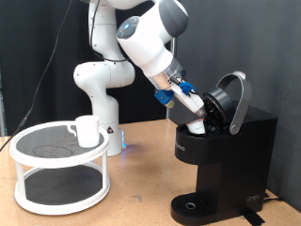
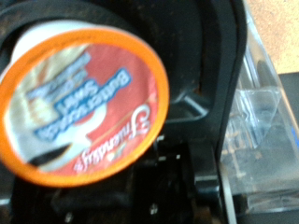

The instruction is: Make a cup of coffee with the keurig machine

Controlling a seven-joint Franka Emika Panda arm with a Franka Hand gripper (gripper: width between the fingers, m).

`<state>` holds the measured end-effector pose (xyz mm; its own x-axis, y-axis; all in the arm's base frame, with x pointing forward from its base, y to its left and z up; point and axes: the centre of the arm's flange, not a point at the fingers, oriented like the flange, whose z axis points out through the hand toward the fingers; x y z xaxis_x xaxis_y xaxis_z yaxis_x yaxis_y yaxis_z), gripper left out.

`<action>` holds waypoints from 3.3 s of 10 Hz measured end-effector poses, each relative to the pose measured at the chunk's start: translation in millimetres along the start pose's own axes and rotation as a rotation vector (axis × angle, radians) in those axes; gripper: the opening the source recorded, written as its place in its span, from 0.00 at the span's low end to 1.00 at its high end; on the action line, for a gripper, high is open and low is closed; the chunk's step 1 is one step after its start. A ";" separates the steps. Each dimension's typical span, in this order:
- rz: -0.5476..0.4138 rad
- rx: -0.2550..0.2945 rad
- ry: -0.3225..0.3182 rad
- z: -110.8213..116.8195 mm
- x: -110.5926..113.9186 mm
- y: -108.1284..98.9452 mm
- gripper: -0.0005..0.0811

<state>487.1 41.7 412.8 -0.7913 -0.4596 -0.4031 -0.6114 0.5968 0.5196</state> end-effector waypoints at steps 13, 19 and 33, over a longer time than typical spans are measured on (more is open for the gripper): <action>-0.032 0.003 -0.096 -11.9 16.9 8.4 0.91; -0.045 -0.100 -0.290 -69.6 2.7 30.6 0.91; -0.100 0.038 -0.233 -103.0 -99.9 90.5 0.91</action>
<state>510.6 73.9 577.6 -0.7028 -0.3563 -0.6157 -0.6824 0.5824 0.4418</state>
